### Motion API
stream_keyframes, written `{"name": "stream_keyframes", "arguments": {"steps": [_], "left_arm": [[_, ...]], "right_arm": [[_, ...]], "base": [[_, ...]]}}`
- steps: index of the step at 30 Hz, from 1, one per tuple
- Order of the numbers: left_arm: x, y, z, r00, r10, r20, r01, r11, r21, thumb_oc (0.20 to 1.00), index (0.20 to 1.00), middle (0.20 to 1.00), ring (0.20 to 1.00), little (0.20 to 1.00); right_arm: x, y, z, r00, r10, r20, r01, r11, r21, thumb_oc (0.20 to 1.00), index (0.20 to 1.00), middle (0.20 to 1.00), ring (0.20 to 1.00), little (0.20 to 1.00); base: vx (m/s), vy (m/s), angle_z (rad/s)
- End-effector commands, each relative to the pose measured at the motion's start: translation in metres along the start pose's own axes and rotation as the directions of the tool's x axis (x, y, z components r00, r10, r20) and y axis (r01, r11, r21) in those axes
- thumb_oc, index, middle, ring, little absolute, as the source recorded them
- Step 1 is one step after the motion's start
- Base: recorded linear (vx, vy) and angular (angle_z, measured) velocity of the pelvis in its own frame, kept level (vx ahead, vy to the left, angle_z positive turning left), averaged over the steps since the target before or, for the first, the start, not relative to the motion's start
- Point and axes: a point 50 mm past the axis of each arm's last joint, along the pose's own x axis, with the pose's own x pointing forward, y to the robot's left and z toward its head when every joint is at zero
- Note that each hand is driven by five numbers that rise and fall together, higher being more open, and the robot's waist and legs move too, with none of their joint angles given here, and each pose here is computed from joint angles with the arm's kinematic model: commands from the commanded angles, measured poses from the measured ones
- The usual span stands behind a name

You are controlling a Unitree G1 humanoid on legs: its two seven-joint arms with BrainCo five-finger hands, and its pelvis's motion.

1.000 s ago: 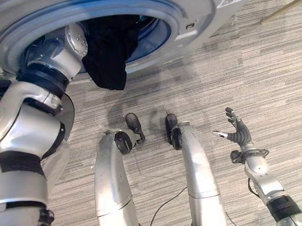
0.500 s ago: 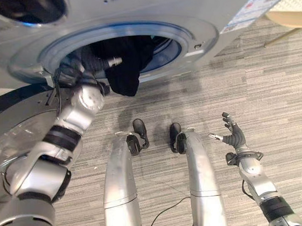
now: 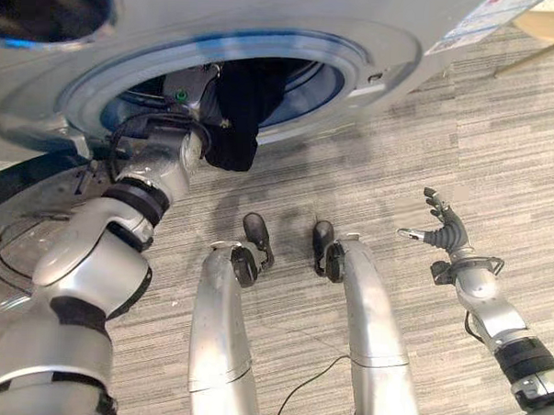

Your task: Grab the laundry basket,head to the washer,open it,put in the laundry and shut it.

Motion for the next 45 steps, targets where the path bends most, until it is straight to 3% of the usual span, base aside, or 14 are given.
{"name": "stream_keyframes", "arguments": {"steps": [1,6,13,16,24,25,26,32,40,42,45], "left_arm": [[0.005,0.011,0.009,0.998,0.043,0.043,-0.044,0.999,0.031,0.200,0.200,0.200,0.200,0.200],[0.007,0.025,0.020,0.990,0.107,0.088,-0.103,0.994,-0.043,0.200,0.200,0.200,0.200,0.200],[0.004,0.062,0.022,0.942,0.309,0.133,-0.292,0.947,-0.133,0.200,0.200,0.200,0.200,0.200],[-0.001,0.081,0.007,0.890,0.454,0.041,-0.435,0.873,-0.219,0.200,0.200,0.200,0.200,0.200],[-0.001,0.096,-0.025,0.825,0.546,-0.146,-0.566,0.799,-0.203,0.200,0.200,0.200,0.200,0.200],[0.000,0.096,-0.030,0.823,0.540,-0.174,-0.567,0.799,-0.201,0.457,0.457,0.457,0.457,0.457],[0.004,0.096,-0.034,0.825,0.517,-0.229,-0.561,0.796,-0.225,1.000,1.000,1.000,1.000,1.000],[0.012,0.091,-0.036,0.882,0.384,-0.274,-0.462,0.821,-0.336,1.000,1.000,1.000,1.000,1.000],[0.001,0.048,-0.010,0.935,0.308,-0.178,-0.355,0.795,-0.491,1.000,1.000,1.000,1.000,1.000],[-0.010,0.025,-0.005,0.950,0.269,-0.158,-0.311,0.776,-0.548,1.000,1.000,1.000,1.000,1.000],[-0.055,-0.051,0.012,0.988,0.075,-0.133,-0.151,0.597,-0.788,1.000,1.000,1.000,1.000,1.000]], "right_arm": [[-0.012,0.000,0.005,0.998,0.017,0.064,-0.021,0.998,0.065,1.000,1.000,1.000,1.000,1.000],[-0.014,-0.002,0.007,0.997,-0.003,0.082,-0.004,0.996,0.094,1.000,1.000,1.000,1.000,1.000],[-0.020,0.003,0.005,0.996,-0.013,0.090,0.002,0.992,0.123,1.000,1.000,1.000,1.000,1.000],[-0.022,0.010,0.000,0.997,-0.019,0.079,0.008,0.991,0.135,1.000,1.000,1.000,1.000,1.000],[-0.020,0.016,0.005,0.995,-0.013,0.099,-0.002,0.990,0.141,1.000,1.000,1.000,1.000,1.000],[-0.019,0.016,0.005,0.995,-0.007,0.101,-0.007,0.990,0.142,1.000,1.000,1.000,1.000,1.000],[-0.018,0.018,0.009,0.993,0.003,0.115,-0.019,0.990,0.141,1.000,1.000,1.000,1.000,1.000],[-0.016,0.016,0.014,0.992,0.034,0.124,-0.049,0.992,0.117,1.000,1.000,1.000,1.000,1.000],[-0.018,0.019,0.006,0.996,0.029,0.081,-0.038,0.994,0.104,1.000,1.000,1.000,1.000,1.000],[-0.020,0.021,0.001,0.998,0.026,0.054,-0.032,0.994,0.101,1.000,1.000,1.000,1.000,1.000],[-0.027,0.028,-0.017,0.999,0.036,-0.036,-0.033,0.996,0.077,1.000,1.000,1.000,1.000,1.000]], "base": [[0.01,-0.004,-0.04],[0.00,0.004,-0.01],[0.00,0.000,0.00],[-0.01,0.002,0.05],[-0.01,0.007,0.04],[0.00,0.000,0.00],[-0.03,0.032,0.01],[0.00,0.007,0.00],[-0.01,0.002,0.01],[-0.05,0.003,0.09],[-0.05,0.014,0.19]]}}
